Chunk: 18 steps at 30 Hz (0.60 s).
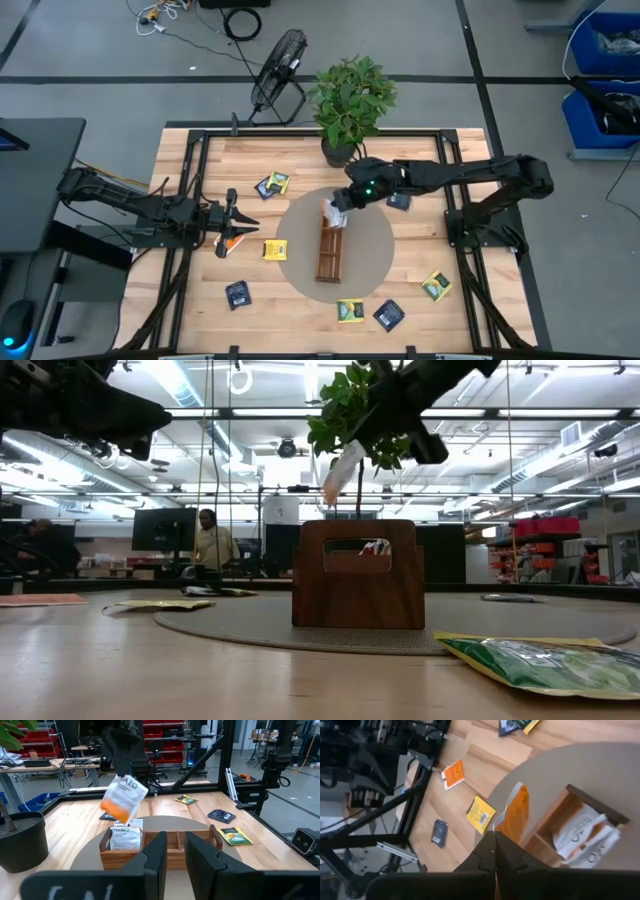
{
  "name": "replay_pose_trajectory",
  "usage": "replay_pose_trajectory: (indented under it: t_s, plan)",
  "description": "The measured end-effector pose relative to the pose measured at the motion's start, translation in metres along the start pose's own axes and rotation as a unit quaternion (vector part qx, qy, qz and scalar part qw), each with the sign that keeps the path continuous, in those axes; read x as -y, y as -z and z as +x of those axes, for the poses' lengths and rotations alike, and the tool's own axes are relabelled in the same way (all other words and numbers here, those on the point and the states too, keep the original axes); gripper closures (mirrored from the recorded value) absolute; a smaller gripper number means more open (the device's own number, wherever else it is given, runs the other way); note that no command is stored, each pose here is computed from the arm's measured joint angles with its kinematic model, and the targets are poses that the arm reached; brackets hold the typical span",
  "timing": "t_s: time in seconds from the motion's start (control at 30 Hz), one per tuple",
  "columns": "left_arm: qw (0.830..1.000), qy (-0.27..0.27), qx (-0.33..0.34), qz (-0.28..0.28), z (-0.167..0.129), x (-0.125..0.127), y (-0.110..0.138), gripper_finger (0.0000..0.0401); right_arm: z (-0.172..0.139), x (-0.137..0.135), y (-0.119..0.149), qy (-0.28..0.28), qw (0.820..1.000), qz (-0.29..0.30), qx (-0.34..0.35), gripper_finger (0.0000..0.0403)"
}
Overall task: Pick & Place Tea
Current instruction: Put the orange tea bag into the top compartment of the top section wooden organizer
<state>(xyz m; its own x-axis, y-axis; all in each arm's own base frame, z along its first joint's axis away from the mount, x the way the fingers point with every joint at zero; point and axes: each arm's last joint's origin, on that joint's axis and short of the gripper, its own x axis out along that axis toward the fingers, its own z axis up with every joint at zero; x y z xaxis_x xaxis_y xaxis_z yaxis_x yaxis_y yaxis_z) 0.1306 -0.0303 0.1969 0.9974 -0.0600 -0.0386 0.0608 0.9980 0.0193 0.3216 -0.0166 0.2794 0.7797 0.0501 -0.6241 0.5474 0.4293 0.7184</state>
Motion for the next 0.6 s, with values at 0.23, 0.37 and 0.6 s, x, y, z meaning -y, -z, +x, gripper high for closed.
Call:
replay_pose_trajectory:
  t_s: [0.23, 0.37, 0.6]
  plan:
    - [1.000, 0.000, -0.005, 0.001, 0.000, 0.000, 0.001, 0.0332, 0.019, 0.007, 0.005, 0.022, 0.999, 0.019, -0.024, 0.0403]
    - [1.000, 0.000, -0.006, 0.002, 0.000, 0.000, 0.001, 0.0332, 0.027, 0.012, 0.007, 0.041, 0.998, 0.029, -0.034, 0.0403]
    - [1.000, 0.000, -0.007, 0.002, 0.000, 0.000, 0.001, 0.0332, 0.045, 0.023, 0.012, 0.076, 0.994, 0.043, -0.069, 0.0403]
